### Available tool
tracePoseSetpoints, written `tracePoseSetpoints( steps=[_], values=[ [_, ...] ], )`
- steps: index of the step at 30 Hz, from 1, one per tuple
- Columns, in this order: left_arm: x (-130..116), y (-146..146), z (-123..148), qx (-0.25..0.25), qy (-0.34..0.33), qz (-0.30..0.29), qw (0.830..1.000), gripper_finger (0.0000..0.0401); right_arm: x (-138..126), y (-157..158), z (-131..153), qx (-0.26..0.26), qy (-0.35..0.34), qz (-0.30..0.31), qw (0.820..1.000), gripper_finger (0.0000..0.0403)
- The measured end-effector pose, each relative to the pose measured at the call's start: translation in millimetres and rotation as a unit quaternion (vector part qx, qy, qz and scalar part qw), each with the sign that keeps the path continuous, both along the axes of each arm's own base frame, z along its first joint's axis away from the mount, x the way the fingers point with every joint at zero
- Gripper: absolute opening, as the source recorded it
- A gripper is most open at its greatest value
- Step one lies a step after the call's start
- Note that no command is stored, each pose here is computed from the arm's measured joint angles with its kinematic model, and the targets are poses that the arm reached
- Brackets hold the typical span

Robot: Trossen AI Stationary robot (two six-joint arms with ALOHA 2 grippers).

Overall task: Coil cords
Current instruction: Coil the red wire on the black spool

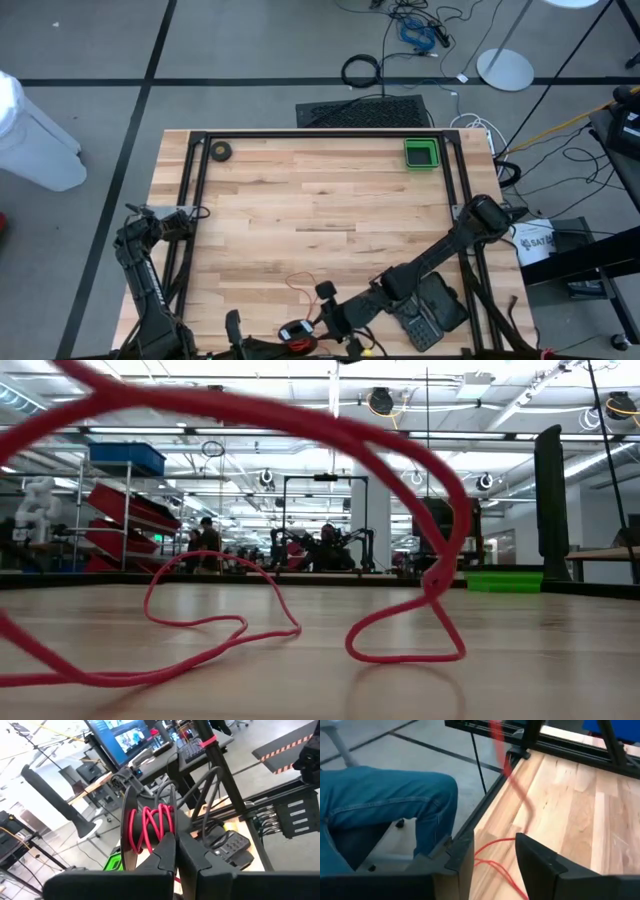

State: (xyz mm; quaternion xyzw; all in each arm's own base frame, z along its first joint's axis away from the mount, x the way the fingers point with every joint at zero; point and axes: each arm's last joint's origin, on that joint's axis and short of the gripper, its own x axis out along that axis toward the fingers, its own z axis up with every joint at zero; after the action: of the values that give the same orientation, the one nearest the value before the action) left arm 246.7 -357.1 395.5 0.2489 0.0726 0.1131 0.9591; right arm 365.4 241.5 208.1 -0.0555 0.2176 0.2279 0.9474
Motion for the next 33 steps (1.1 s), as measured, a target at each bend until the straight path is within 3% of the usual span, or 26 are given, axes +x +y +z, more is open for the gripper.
tracePoseSetpoints(
  steps=[18, 23, 28, 33],
  values=[
    [0, 0, 0, 0.001, 0.000, 0.001, 1.000, 0.0008, 7, 0, 11, 0.039, -0.063, 0.002, 0.997, 0.0142],
    [0, 0, 0, 0.001, 0.000, 0.001, 1.000, 0.0008, 6, 2, 10, 0.049, -0.053, 0.034, 0.997, 0.0139],
    [0, 0, 0, 0.001, 0.000, 0.001, 1.000, 0.0008, 6, 2, 10, 0.049, -0.053, 0.036, 0.997, 0.0111],
    [0, 0, 0, 0.001, 0.000, 0.001, 1.000, 0.0008, 6, 2, 10, 0.047, -0.053, 0.037, 0.997, 0.0054]
  ],
)
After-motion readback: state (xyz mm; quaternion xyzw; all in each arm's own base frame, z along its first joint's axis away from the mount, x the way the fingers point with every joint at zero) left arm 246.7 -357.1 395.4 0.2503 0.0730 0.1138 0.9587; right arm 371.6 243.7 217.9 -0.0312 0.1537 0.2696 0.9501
